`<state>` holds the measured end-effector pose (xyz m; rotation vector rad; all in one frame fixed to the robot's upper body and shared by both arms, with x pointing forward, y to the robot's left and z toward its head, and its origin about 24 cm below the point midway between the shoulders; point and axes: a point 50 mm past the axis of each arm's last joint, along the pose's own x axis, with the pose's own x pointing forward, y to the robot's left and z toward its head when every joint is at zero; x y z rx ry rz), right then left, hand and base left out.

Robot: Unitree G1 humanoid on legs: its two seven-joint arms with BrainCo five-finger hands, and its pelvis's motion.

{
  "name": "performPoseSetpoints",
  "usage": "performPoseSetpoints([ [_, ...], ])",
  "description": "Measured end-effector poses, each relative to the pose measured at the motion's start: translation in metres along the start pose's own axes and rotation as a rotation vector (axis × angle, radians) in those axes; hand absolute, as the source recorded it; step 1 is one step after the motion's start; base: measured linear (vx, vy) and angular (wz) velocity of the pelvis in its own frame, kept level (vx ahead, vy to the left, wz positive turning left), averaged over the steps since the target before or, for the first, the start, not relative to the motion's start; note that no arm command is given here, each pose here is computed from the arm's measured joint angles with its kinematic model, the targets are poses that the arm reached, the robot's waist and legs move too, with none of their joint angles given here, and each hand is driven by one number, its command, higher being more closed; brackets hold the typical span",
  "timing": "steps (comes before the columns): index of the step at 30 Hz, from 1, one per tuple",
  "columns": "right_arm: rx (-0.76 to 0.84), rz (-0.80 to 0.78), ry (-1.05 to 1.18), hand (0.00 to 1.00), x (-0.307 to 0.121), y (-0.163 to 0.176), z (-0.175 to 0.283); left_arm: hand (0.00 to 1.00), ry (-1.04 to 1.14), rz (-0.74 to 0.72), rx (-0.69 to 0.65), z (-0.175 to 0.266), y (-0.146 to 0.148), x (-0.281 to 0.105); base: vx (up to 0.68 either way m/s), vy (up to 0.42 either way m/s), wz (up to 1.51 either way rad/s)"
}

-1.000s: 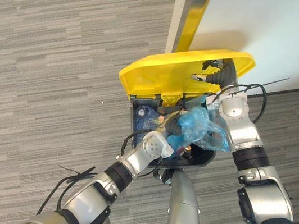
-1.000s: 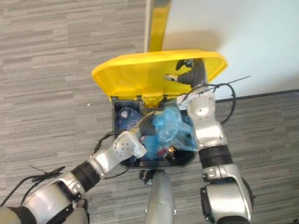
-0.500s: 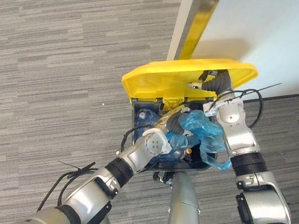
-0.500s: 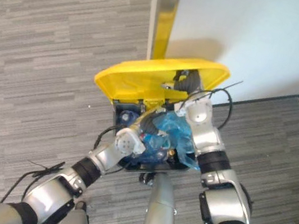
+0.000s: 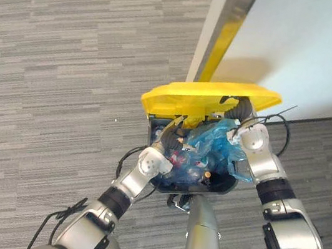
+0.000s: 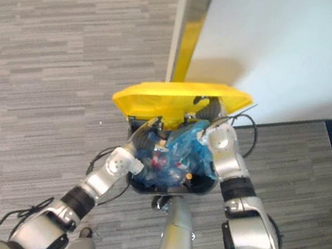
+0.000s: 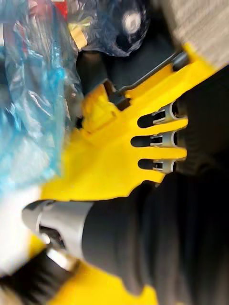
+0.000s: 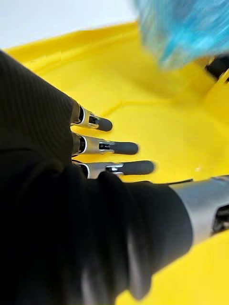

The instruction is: Gather rubbish on tea table into small bin, then transfer packed bag to large trash can.

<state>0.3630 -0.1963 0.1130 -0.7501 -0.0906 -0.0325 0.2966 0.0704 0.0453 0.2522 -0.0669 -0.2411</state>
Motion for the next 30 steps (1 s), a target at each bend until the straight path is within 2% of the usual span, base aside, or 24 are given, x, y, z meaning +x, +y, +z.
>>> performPoseSetpoints([
  [5,-0.016,0.091,0.139,0.00,-0.036,0.026,-0.047,0.00,0.212,0.112,-0.135,-0.056,0.025,-0.052,-0.03,0.024,0.15],
  [11,0.109,0.178,0.349,0.00,-0.096,0.073,-0.094,0.00,0.600,0.198,-0.145,-0.136,0.039,-0.132,-0.12,0.078,-0.02],
  [15,0.191,0.251,0.424,0.00,-0.135,0.106,-0.102,0.00,0.785,0.263,-0.148,-0.165,0.044,-0.177,-0.30,0.251,-0.74],
  [18,0.241,0.326,0.576,0.00,-0.187,0.132,-0.122,0.00,0.906,0.319,-0.145,-0.179,0.048,-0.202,-0.34,0.251,-0.58],
  [20,0.252,0.342,0.706,0.00,-0.219,0.142,-0.140,0.00,0.921,0.311,-0.146,-0.180,0.045,-0.203,-0.24,0.092,-0.03],
  [23,0.347,0.282,0.965,0.00,-0.273,0.155,-0.163,0.00,0.925,0.300,-0.149,-0.180,0.037,-0.201,-0.11,-0.015,-0.17],
  [26,0.390,0.216,1.118,0.00,-0.294,0.155,-0.178,0.00,0.979,0.317,-0.195,-0.186,0.023,-0.202,-0.13,-0.071,-0.75],
  [30,0.422,0.156,1.199,0.00,-0.299,0.149,-0.188,0.00,1.012,0.285,-0.243,-0.188,0.002,-0.198,-0.16,-0.039,-0.52],
])
